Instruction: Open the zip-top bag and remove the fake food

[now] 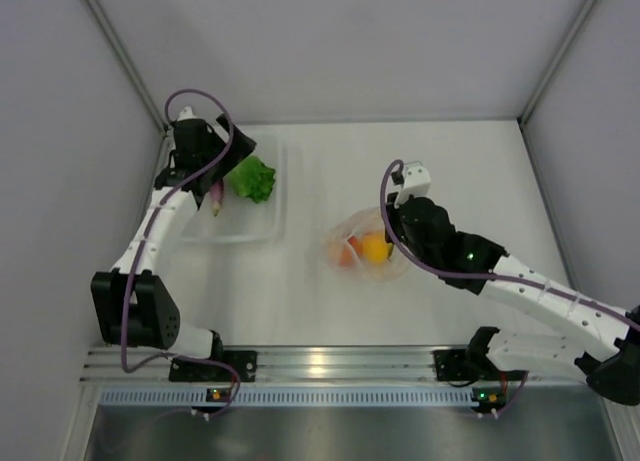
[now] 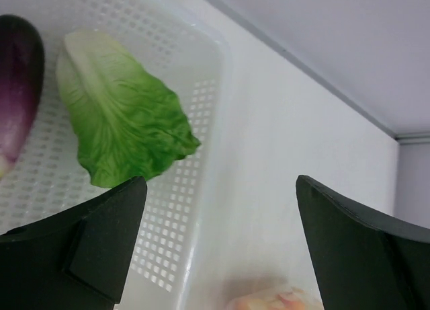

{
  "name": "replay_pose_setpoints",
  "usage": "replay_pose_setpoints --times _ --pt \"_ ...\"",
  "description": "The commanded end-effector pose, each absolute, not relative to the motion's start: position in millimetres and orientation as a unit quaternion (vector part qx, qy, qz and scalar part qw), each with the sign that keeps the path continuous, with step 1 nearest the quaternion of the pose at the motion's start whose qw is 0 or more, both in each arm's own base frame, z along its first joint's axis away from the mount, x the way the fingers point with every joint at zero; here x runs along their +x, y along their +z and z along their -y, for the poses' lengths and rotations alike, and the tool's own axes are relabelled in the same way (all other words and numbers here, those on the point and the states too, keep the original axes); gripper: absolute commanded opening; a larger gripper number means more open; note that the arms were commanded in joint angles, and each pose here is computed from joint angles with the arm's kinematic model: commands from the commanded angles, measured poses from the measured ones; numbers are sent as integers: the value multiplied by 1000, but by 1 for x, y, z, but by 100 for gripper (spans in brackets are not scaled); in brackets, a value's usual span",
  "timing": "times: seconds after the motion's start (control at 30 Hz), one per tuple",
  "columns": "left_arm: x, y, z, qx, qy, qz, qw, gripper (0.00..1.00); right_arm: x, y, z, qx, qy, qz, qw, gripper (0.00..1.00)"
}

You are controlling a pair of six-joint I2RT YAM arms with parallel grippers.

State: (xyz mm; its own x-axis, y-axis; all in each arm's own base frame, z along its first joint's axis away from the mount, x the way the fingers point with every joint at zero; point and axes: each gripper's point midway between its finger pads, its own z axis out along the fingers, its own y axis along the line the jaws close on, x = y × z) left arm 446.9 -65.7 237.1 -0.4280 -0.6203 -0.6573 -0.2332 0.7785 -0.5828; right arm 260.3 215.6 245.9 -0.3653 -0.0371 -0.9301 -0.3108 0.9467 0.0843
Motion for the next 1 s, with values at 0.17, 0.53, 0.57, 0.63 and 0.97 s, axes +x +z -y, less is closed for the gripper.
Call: replay_pose_setpoints --times 0.17,0.53,0.57,0.63,0.97 --pt "385 356 140 -110 -343 -768 530 97 269 278 -215 -55 113 -833 538 0" --pt "281 404 250 84 -451 -730 507 96 277 280 -226 -58 101 -845 522 0" --pt "267 407 261 100 -464 -725 499 96 278 278 -226 -60 99 -846 520 0" --pt "252 406 275 112 -486 -723 478 96 280 274 -231 -62 101 -849 514 0" --pt "212 369 306 69 -534 -732 417 81 294 256 -236 -45 122 -856 501 0"
